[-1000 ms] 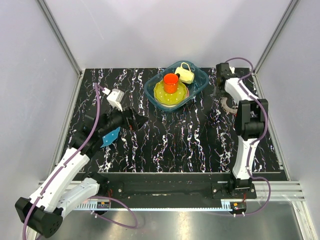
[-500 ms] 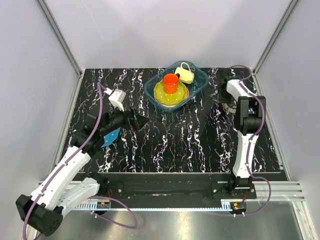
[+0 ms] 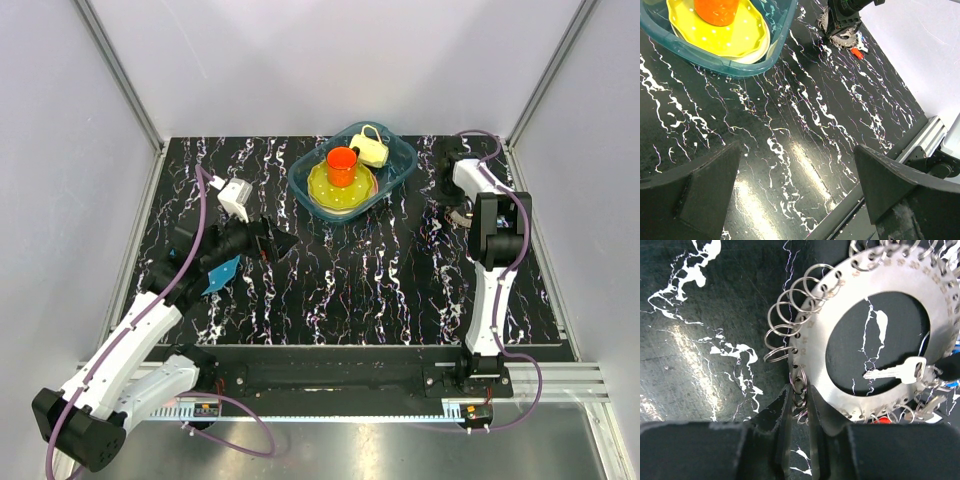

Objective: Remove the keys from the keyring

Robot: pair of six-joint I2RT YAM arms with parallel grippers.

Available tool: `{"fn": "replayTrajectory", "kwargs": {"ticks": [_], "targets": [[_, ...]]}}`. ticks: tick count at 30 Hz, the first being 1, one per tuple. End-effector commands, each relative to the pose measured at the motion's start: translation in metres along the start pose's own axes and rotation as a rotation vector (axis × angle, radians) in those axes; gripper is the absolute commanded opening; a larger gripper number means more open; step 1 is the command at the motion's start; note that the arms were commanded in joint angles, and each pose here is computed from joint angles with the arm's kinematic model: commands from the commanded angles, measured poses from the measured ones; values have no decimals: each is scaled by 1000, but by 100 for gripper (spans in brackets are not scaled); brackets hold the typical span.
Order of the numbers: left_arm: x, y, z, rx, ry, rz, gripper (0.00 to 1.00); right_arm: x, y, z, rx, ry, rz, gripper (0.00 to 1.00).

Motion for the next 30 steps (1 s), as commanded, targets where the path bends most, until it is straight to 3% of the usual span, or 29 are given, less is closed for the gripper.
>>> {"fn": "replayTrajectory", "kwargs": {"ticks": [1,17,22,26,30], "targets": [[-15,1,-7,18,-28,-52,99,-4,15,-2,-24,-14,-33,20],[-19,7,-8,8,-30,-84,99,34,72,39,-281,-104,-77,9],[-22,12,1,-57,-35,-116,99,74,96,83,-469,-117,-73,7],[-23,12,15,-142,-23,-118,99,112,137,138,-536,-16,-95,7],[-28,23,49,-375,14,-168,99,161,173,183,-628,44,-83,7]]}}
Point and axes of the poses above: each gripper's point midway between its finger pads, its own y axis back along the fingers, its own z axis along the line the jaws close on, x = y × z, the point moved 2 cm from there along y, back along the fingers, and after that the axes turned 7 degrees about y, right-handed, at the moved point
